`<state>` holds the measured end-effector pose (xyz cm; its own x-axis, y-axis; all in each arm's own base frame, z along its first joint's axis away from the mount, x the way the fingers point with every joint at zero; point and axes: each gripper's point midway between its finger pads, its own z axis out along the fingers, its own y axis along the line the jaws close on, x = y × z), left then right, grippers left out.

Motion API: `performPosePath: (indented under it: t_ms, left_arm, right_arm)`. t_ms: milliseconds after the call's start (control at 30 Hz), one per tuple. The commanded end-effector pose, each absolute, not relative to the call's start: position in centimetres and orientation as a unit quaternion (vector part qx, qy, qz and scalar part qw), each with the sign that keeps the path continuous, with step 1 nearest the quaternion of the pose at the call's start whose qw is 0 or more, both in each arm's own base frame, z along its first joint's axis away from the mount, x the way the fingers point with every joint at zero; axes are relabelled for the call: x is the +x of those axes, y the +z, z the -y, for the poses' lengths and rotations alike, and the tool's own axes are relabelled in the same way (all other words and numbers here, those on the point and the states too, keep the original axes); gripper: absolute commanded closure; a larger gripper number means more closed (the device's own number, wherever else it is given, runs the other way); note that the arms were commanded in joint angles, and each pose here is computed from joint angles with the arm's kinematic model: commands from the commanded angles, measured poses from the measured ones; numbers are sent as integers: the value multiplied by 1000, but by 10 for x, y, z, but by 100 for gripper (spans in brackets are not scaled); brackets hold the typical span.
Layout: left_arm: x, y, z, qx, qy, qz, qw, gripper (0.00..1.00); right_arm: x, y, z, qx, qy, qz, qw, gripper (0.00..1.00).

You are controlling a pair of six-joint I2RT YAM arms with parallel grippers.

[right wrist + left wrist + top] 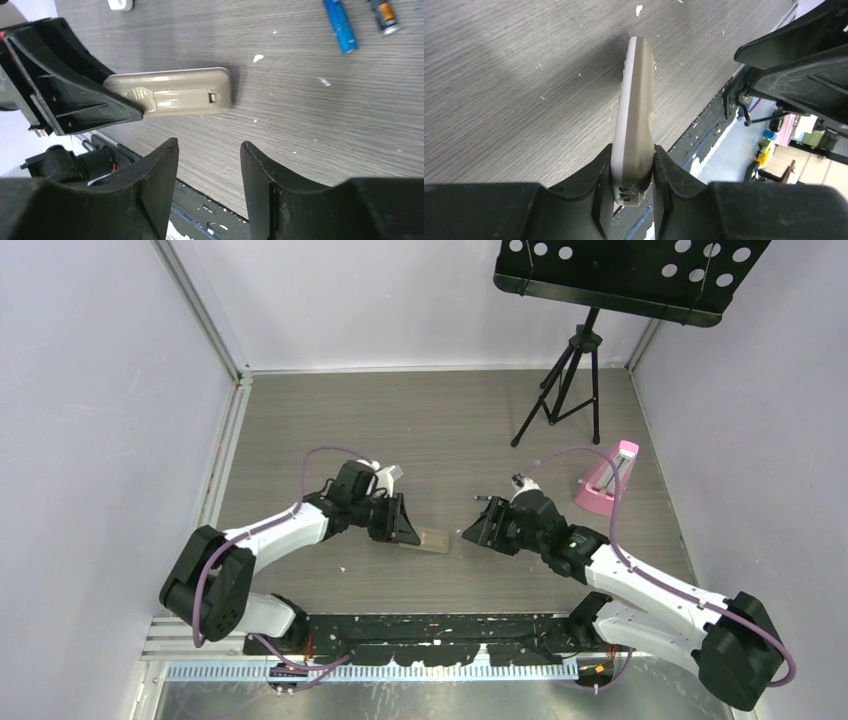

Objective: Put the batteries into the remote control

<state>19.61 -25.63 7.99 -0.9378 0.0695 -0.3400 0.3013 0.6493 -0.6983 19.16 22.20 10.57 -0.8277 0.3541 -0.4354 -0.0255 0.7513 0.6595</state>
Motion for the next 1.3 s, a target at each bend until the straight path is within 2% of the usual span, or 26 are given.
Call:
performPosePath:
  t_ms: [0,300,433,633,733,933,1267]
  left_arm:
    - [176,72,255,101,-411,-903,78,100]
    - [171,62,247,88,-379,-920,51,100]
    - [171,57,246,86,-375,-922,41,100]
    - [170,46,242,73,-353,-933,26,100]
    - [169,42,239,63,-341,-938,17,100]
    - [169,36,232,54,-316,-947,14,100]
    - [173,36,233,57,-313,-948,15,100]
  right_arm:
    - [198,118,-251,93,385,-868,298,47]
    - [209,80,-270,126,359,-878,291,51]
    - [212,81,-282,120,378,-872,286,52]
    - [206,81,-295,114,402,-871,259,65]
    - [204,78,-295,110,395,-877,249,68]
    - [197,71,-291,115,381,-888,229,63]
    - [193,65,-290,114,374,-894,217,61]
